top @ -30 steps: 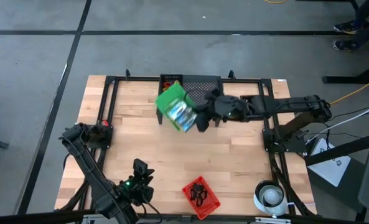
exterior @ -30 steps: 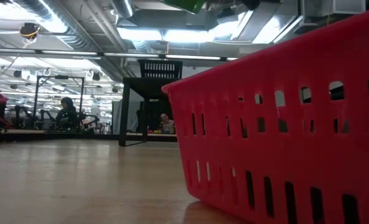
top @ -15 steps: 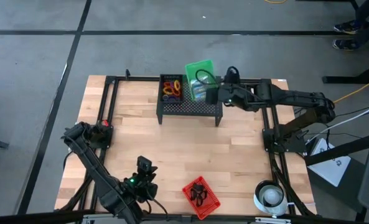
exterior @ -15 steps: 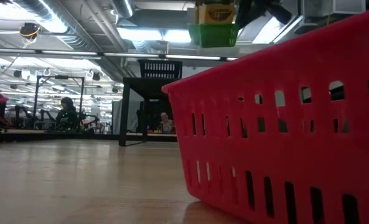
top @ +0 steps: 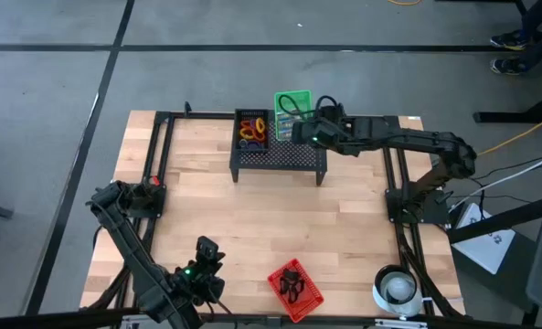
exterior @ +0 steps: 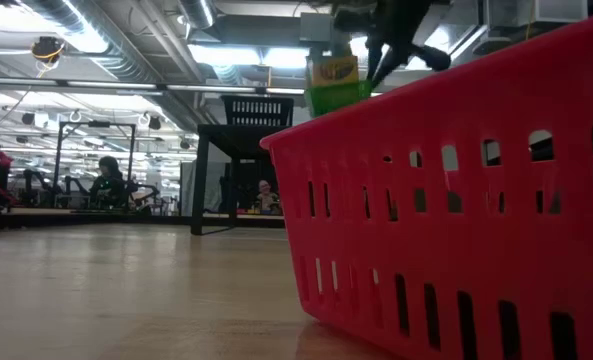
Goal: Pick & Place Office Desk Supplies
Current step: Put the green bin on the shelf
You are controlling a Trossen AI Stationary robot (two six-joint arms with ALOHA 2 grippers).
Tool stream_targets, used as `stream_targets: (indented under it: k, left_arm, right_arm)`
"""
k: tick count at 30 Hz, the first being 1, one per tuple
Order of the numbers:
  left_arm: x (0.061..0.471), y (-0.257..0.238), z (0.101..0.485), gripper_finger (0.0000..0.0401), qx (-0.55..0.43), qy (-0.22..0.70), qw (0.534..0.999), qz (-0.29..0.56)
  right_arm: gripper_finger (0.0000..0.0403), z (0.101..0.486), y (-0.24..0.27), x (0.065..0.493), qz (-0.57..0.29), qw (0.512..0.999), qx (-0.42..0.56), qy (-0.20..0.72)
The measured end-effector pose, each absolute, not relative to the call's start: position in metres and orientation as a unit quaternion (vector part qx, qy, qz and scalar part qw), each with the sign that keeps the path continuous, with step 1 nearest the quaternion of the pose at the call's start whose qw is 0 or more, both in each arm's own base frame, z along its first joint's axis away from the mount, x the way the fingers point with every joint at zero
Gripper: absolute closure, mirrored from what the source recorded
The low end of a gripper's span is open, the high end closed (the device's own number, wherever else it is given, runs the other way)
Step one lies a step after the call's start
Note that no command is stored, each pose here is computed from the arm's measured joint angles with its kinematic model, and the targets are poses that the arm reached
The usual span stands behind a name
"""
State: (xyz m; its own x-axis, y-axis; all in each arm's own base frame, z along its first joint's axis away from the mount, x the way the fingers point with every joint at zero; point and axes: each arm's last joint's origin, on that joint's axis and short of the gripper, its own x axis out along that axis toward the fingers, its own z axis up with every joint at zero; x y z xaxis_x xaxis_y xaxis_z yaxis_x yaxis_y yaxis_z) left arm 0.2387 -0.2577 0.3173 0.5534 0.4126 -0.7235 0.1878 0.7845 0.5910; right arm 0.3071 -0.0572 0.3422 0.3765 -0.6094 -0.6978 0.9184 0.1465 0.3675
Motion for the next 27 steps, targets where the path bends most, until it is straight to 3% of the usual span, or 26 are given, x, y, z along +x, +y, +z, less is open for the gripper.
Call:
stream_targets:
  k: [27]
  left_arm:
    - [0.238, -0.258, 0.317, 0.0258, 0.314, 0.477, 0.819, 0.06]
  right_arm:
    - [0.0394, 0.314, -0.079, 0.332, -0.501, 0.724, 0.405, 0.248]
